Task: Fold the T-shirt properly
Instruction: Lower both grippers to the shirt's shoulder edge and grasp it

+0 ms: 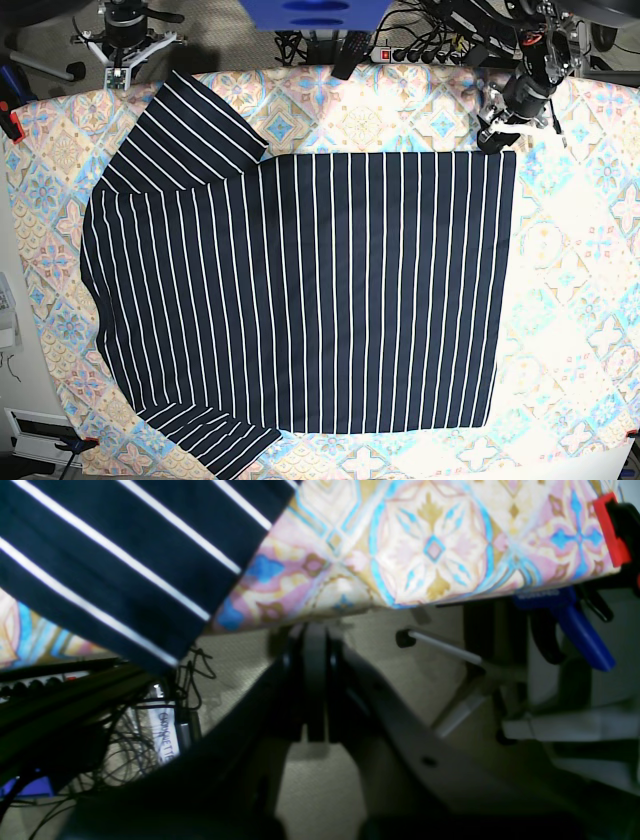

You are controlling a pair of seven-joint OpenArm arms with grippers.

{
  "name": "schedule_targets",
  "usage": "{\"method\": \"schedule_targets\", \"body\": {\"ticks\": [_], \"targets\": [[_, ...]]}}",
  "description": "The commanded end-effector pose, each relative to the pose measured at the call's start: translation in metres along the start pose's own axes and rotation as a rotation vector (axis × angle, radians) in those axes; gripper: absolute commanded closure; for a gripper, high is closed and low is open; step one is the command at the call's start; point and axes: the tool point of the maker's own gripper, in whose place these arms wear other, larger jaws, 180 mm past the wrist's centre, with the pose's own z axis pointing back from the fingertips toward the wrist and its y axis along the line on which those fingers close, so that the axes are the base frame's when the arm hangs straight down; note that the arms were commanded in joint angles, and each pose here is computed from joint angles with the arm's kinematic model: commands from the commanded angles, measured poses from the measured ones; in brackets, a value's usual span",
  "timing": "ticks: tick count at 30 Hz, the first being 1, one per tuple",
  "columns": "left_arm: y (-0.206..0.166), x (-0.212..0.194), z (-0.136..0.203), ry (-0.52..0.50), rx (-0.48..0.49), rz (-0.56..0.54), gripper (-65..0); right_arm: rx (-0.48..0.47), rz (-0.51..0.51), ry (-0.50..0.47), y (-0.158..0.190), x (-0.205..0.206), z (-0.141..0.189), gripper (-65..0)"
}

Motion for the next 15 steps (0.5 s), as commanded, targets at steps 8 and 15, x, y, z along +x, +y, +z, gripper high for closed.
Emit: {"method": "schedule_targets", "body": {"ticks": [8, 15], "targets": [[0.002, 0.001, -0.018, 0.003, -0.003, 0.056, -27.1, -0.011, 0.012, -0.019, -0.005, 0.004, 0.003, 0.0], [-0.007, 0.006, -0.028, -0.009, -0.019, 0.074, -27.1, -0.011, 0.012, -0.019, -0.005, 0.004, 0.003, 0.0]]}}
